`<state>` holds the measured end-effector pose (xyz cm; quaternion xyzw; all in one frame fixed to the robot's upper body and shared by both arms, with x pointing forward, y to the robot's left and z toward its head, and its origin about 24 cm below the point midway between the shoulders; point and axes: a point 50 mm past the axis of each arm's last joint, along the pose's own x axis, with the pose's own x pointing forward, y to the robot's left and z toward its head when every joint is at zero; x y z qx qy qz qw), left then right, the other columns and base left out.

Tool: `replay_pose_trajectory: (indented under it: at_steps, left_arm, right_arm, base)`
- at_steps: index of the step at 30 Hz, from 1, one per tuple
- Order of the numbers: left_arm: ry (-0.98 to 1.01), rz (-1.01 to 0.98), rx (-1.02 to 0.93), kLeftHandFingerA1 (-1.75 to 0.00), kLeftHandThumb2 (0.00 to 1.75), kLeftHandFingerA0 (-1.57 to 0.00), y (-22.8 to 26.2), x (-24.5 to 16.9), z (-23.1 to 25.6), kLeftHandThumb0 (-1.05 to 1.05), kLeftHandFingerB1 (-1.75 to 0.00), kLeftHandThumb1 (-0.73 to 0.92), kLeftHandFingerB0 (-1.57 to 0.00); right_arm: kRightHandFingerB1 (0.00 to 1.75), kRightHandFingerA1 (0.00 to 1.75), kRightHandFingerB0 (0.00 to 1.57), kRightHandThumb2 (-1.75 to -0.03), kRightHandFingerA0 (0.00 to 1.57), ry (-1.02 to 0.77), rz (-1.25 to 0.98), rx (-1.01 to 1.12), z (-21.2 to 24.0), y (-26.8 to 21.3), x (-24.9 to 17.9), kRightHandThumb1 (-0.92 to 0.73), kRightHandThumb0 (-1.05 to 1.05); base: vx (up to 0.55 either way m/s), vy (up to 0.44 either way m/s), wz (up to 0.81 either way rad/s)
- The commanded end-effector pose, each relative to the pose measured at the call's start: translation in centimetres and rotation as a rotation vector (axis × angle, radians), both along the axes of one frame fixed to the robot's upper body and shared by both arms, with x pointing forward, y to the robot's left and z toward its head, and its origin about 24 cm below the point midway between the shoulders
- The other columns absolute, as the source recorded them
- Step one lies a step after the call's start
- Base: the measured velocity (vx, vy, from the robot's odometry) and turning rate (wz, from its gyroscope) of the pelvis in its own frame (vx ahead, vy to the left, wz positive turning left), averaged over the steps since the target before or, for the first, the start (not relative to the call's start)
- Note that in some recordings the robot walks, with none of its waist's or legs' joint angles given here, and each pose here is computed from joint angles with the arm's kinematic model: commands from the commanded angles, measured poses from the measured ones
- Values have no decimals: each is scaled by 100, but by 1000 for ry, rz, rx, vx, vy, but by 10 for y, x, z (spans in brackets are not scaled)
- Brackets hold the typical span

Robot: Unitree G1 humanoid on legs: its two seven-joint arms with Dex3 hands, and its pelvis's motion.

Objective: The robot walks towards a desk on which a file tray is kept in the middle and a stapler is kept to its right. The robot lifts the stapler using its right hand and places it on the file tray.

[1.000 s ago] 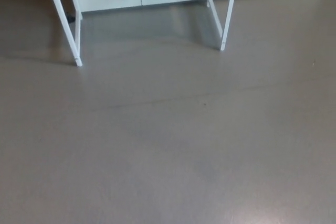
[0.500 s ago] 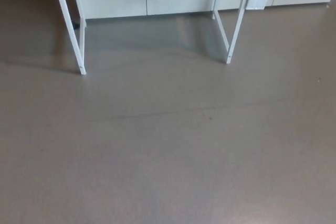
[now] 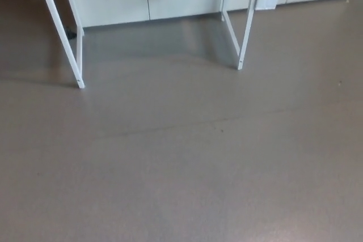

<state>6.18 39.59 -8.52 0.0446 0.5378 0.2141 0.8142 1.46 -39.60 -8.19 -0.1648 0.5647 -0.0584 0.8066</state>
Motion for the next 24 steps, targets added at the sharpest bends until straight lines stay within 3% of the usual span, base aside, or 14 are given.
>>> replay_pose_trajectory:
  at_steps: [1, 14, 24]
  left_arm:
    - [7, 17, 8, -90, 124, -17, 5, 0, 4, -92, -83, 28, -9]
    - [5, 15, 8, -90, 124, -17, 5, 2, 4, -92, -83, 28, -9]
    - [3, 16, 7, -90, 124, -17, 5, 3, 4, -92, -83, 28, -9]
  right_arm:
    - [43, 50, 0, -80, 6, -19, -6, -12, 3, -3, 3, -34, -47]
    - [43, 50, 0, -80, 6, -22, -8, -12, 3, -3, 3, -34, -47]
    - [43, 50, 0, -80, 6, -24, -8, -13, 3, -3, 5, -34, -47]
  base:
    - [96, 130, -25]
    - [72, 54, 4]
    - [164, 247, -3]
